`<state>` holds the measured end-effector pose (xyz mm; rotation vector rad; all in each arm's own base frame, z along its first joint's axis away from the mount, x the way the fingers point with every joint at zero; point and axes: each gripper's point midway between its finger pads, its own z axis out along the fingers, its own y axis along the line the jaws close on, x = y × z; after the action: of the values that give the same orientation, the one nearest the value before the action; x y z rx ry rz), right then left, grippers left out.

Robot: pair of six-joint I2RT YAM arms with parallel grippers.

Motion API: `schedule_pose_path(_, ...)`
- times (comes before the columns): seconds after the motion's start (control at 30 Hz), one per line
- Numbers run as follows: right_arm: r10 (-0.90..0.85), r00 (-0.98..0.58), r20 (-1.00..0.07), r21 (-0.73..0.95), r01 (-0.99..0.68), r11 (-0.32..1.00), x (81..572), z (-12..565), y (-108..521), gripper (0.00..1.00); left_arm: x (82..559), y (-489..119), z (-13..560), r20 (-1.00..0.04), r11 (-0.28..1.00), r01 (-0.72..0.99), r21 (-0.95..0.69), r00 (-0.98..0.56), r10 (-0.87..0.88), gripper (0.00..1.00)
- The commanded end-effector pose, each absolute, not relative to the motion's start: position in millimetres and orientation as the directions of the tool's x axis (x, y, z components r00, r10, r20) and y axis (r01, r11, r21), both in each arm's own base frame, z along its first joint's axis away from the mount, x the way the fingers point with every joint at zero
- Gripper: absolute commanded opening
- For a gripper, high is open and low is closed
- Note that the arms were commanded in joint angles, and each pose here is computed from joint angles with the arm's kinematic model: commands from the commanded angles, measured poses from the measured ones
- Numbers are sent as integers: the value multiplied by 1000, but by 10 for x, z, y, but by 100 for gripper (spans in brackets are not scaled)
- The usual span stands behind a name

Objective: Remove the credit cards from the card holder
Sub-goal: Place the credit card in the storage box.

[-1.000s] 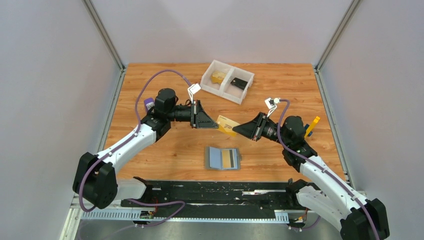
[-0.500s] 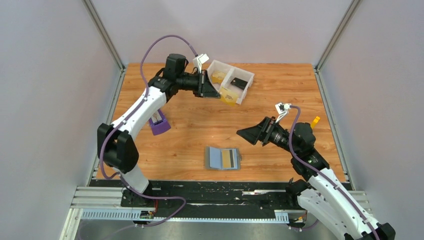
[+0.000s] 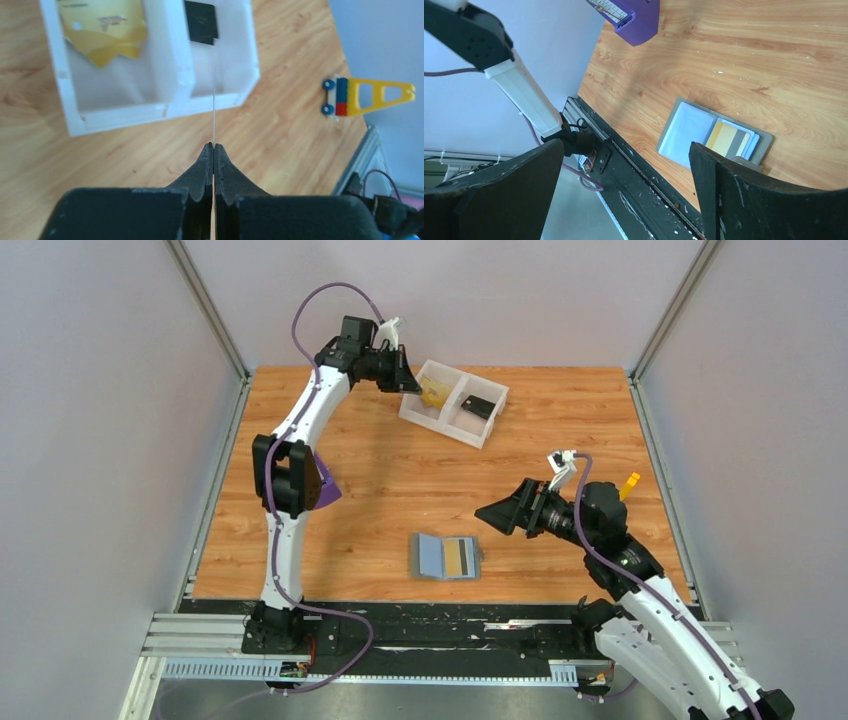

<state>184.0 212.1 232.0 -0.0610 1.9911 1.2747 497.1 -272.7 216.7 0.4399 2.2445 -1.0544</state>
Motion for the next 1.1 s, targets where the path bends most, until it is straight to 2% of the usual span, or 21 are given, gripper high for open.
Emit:
schedule_pose_path(0.0,327,-685,-651,725,-434,535,1906,2455,2093,100,5352,-2653,1945,-667,662,514,-546,-744,27,0)
schedule_pose_path(0.23,305,-719,-625,734,-407,544,1961,2415,2144,99,5835,-2623,1792,-746,677,534,-506,-665,-33,0)
schedule_pose_path(0.4,294,-733,-613,734,-392,554,2044,2419,2188,99,6005,-2687,1705,-775,657,559,-506,-629,-62,0)
schedule_pose_path(0.9,288,-724,-627,715,-387,583,2282,2534,2258,100,6238,-2849,1456,-770,594,568,-570,-622,-143,0)
schedule_pose_path(1.07,291,-709,-643,703,-394,592,2345,2606,2261,100,6287,-2889,1347,-757,576,562,-594,-633,-163,7)
